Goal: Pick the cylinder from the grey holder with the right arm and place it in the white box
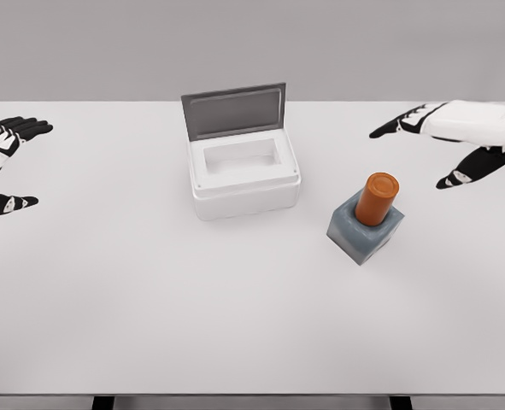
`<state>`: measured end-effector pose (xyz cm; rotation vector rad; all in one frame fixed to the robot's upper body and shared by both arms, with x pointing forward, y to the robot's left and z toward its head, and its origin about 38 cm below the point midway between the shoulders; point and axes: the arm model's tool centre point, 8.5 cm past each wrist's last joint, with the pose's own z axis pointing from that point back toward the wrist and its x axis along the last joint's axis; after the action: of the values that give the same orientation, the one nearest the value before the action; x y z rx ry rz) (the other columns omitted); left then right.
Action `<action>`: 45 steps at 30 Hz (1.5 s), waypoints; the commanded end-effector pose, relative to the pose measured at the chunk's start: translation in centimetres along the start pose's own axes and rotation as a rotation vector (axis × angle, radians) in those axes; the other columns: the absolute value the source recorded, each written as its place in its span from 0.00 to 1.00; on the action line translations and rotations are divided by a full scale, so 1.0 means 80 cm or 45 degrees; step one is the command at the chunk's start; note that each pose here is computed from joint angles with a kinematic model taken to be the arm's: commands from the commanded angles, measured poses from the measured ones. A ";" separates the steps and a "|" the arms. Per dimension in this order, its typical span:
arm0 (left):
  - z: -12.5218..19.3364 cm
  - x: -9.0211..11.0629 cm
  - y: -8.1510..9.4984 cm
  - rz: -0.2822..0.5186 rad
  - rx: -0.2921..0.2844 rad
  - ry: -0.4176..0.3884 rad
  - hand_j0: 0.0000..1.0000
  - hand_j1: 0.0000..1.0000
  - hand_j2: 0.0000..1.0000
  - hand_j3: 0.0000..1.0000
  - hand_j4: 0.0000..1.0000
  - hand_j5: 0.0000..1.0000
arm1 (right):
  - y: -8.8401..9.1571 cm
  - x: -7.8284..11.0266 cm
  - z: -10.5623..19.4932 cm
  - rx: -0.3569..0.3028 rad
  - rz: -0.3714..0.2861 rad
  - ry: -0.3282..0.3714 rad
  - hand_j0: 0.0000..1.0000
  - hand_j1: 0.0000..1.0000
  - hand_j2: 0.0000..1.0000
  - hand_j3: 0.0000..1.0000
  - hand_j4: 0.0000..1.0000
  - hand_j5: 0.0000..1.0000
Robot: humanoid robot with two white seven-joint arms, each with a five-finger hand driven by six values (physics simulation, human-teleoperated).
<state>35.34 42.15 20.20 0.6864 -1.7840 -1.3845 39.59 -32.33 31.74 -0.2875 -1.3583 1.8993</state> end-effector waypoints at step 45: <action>0.000 0.000 -0.003 0.003 -0.002 0.001 1.00 1.00 1.00 1.00 1.00 1.00 | 0.055 0.001 -0.062 0.165 0.089 -0.007 0.93 0.93 0.93 0.93 0.93 0.93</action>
<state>35.31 42.04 19.90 0.6852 -1.7792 -1.3892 40.49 -29.39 25.75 -0.2674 -1.2334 2.0362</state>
